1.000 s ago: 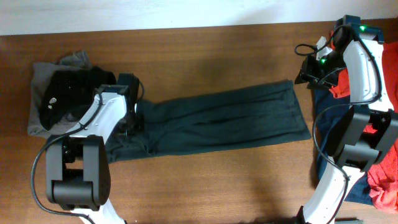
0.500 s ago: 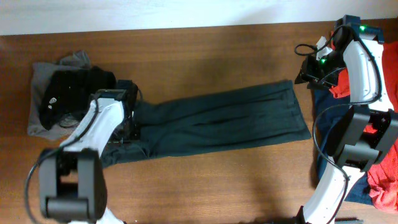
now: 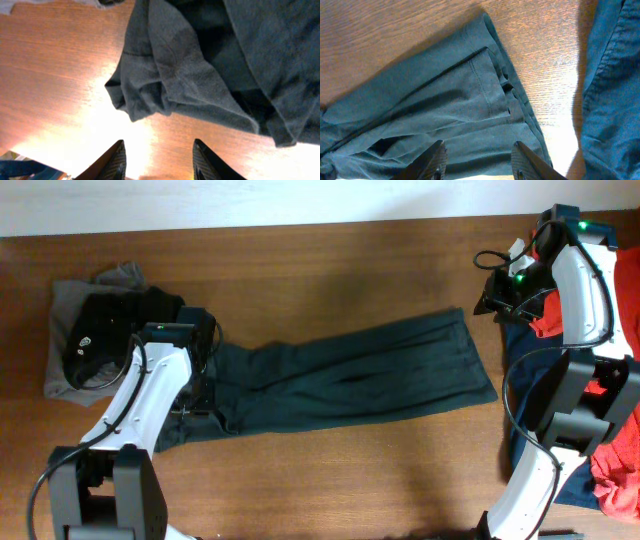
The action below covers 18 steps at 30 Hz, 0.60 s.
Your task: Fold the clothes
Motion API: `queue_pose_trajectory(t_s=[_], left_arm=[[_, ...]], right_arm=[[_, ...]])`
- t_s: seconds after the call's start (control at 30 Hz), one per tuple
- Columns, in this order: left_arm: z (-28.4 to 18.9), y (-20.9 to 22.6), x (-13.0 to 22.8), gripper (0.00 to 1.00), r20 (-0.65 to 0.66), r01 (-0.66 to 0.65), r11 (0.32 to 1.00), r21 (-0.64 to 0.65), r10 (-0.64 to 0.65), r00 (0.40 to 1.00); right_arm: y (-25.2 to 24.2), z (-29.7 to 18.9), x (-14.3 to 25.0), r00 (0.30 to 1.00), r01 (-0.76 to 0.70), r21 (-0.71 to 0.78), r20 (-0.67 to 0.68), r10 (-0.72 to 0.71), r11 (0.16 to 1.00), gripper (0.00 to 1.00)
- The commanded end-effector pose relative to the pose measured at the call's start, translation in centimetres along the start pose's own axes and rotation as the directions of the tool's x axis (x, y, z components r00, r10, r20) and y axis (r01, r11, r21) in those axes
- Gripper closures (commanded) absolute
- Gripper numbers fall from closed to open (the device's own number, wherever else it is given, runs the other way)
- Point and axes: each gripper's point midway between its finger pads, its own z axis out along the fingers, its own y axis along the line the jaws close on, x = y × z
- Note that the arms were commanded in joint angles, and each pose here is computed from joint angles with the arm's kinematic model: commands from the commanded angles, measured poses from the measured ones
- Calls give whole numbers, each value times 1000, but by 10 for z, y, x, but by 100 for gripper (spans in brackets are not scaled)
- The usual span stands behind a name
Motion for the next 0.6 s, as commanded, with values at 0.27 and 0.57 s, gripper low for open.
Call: queue_pose_trajectory(t_s=[0.27, 0.57], left_arm=[[-12, -36, -40, 58, 147, 33, 975, 220, -66, 987], [-17, -49, -51, 50, 184, 24, 954, 299, -82, 979]], right_arm=[[9, -9, -24, 993, 38, -28, 112, -35, 999, 52], [10, 49, -43, 991, 68, -55, 115, -61, 996, 64]])
